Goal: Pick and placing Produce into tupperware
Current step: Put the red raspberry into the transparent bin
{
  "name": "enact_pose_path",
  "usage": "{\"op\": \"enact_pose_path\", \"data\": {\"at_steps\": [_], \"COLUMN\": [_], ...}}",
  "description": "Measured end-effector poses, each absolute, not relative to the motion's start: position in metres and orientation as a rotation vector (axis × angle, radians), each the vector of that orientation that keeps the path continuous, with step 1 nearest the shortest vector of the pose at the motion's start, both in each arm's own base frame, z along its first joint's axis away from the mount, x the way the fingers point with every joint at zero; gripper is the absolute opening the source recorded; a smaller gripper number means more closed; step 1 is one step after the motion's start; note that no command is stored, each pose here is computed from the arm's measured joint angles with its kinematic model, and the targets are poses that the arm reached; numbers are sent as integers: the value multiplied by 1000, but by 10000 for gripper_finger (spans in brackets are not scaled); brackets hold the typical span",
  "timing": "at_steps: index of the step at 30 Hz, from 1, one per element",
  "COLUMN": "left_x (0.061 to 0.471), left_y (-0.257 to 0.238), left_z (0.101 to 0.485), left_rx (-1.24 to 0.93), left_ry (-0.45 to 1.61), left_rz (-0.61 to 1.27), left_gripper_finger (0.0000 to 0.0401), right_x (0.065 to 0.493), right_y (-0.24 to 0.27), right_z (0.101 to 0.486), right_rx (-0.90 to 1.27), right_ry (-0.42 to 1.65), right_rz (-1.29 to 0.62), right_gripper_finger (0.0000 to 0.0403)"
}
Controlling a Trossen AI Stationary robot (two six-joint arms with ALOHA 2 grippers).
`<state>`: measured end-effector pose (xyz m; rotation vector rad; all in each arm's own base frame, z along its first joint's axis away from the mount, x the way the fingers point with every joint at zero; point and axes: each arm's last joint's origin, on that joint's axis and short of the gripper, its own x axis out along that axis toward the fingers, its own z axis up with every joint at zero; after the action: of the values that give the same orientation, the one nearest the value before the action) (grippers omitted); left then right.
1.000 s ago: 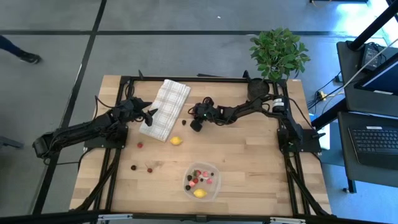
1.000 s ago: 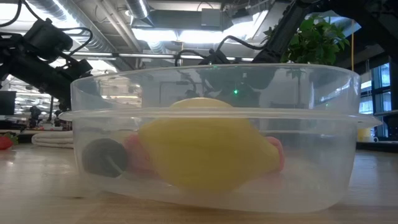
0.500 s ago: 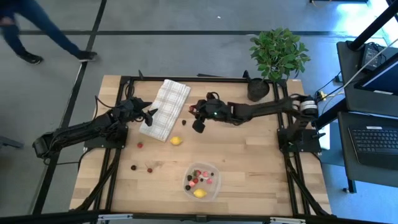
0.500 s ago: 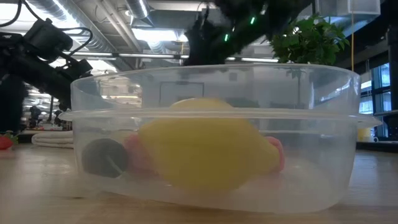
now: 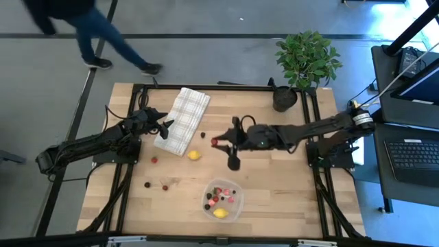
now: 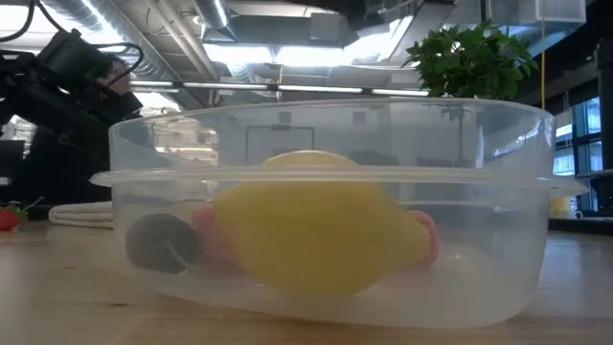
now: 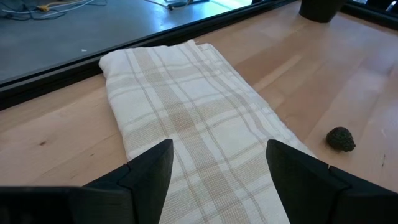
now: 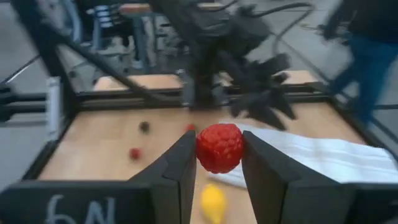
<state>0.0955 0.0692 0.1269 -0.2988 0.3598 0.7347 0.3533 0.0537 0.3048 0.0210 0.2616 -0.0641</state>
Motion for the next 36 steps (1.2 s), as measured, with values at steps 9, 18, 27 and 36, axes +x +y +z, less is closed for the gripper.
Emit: {"op": "enact_pose_path", "data": {"at_steps": [9, 18, 27, 36], "left_x": [96, 96, 96, 96], "left_y": [69, 69, 69, 69], "left_z": [127, 127, 127, 127], "left_rx": [-299, -299, -299, -298], "left_ry": [360, 360, 360, 360], "left_rz": [735, 735, 735, 735], "left_gripper_finger": [250, 250, 250, 250], "right_x": [343, 336, 350, 360], "right_y": [99, 134, 157, 162], "right_z": [300, 272, 219, 178], "right_rx": [52, 42, 118, 187], "right_ry": [326, 495, 659, 785], "right_rz": [191, 270, 276, 247], "right_gripper_finger": [115, 115, 115, 115]}}
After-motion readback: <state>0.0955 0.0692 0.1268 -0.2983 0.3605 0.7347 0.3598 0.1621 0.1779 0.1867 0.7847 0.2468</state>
